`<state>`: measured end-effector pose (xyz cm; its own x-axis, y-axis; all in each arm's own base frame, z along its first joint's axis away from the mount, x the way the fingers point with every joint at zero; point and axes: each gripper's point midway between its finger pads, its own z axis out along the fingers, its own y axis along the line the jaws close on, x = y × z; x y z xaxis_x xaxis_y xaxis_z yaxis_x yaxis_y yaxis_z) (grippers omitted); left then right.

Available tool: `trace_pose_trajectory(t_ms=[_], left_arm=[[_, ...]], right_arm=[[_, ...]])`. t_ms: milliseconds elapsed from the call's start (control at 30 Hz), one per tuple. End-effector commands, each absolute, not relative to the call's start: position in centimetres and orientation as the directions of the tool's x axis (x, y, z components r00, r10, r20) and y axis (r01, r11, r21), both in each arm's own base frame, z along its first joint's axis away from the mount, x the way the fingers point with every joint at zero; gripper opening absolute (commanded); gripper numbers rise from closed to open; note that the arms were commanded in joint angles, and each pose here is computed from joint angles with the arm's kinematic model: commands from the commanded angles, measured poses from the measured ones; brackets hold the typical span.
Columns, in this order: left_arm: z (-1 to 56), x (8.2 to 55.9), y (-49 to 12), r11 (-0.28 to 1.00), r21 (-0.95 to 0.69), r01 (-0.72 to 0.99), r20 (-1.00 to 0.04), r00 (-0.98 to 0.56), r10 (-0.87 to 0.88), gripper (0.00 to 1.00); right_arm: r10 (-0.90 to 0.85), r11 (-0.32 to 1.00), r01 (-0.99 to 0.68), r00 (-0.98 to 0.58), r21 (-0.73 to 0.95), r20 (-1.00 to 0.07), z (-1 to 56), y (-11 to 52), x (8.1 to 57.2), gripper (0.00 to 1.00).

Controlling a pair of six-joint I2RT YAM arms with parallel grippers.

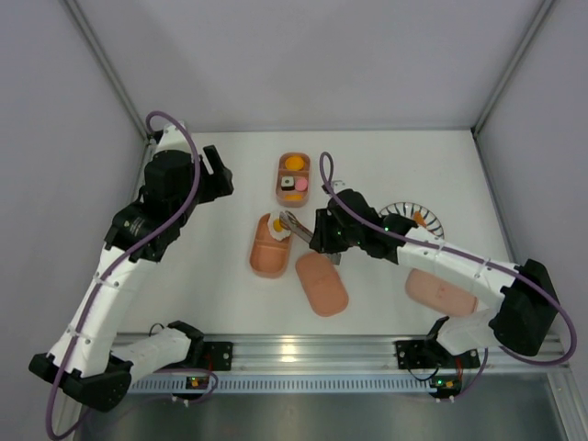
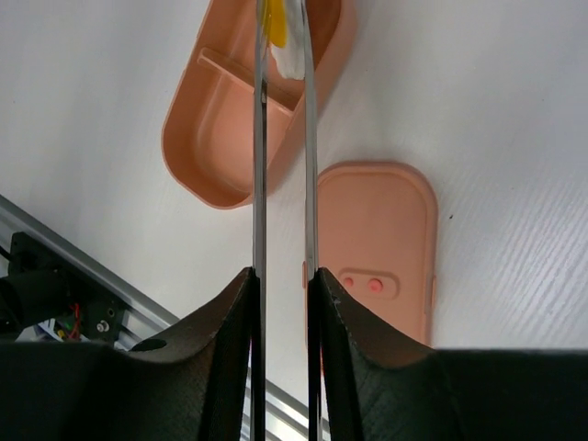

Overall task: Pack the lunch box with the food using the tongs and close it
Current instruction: Place the fake food in the packing box.

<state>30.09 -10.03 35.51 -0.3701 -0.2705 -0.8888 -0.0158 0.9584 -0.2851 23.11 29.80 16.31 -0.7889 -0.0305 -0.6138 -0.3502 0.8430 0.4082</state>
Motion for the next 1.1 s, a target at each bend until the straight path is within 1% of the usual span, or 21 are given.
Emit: trace_pose_trajectory(t_ms=[0,67,433,700,800,967,1067], left_arm=[[36.0,30.8,-10.4,0.954,-0.301,-0.001,-0.894,-0.346,-0.283,0.75],[35.9,30.8,-10.4,0.953,-0.302,-0.001,-0.893,-0.349,-0.283,0.75],[34.4,31.0,-10.5,0.955,-0.297,-0.017,-0.883,-0.375,-0.281,0.75],[32.3,31.2,-11.0,0.953,-0.303,-0.023,-0.864,-0.414,-0.285,0.74],[32.1,31.4,-11.1,0.953,-0.302,-0.023,-0.862,-0.42,-0.283,0.74],[31.5,31.3,-11.5,0.949,-0.314,-0.016,-0.852,-0.437,-0.289,0.74],[31.0,31.2,-11.8,0.948,-0.319,-0.006,-0.847,-0.447,-0.288,0.74]], right_arm=[[-0.021,0.858,-0.354,-0.747,0.372,-0.664,19.1,28.8,24.1,0.31],[-0.031,0.861,-0.356,-0.749,0.363,-0.661,18.9,28.7,24.1,0.35],[-0.05,0.878,-0.352,-0.741,0.324,-0.67,18.9,28.4,24.6,0.43],[-0.037,0.896,-0.327,-0.73,0.301,-0.683,19.6,27.7,24.9,0.43],[-0.037,0.908,-0.312,-0.724,0.279,-0.689,19.7,27.1,25.1,0.42],[-0.009,0.943,-0.243,-0.701,0.227,-0.713,20.7,24.4,25.5,0.42],[0.036,0.959,-0.177,-0.699,0.222,-0.715,21.2,21.3,25.5,0.41]])
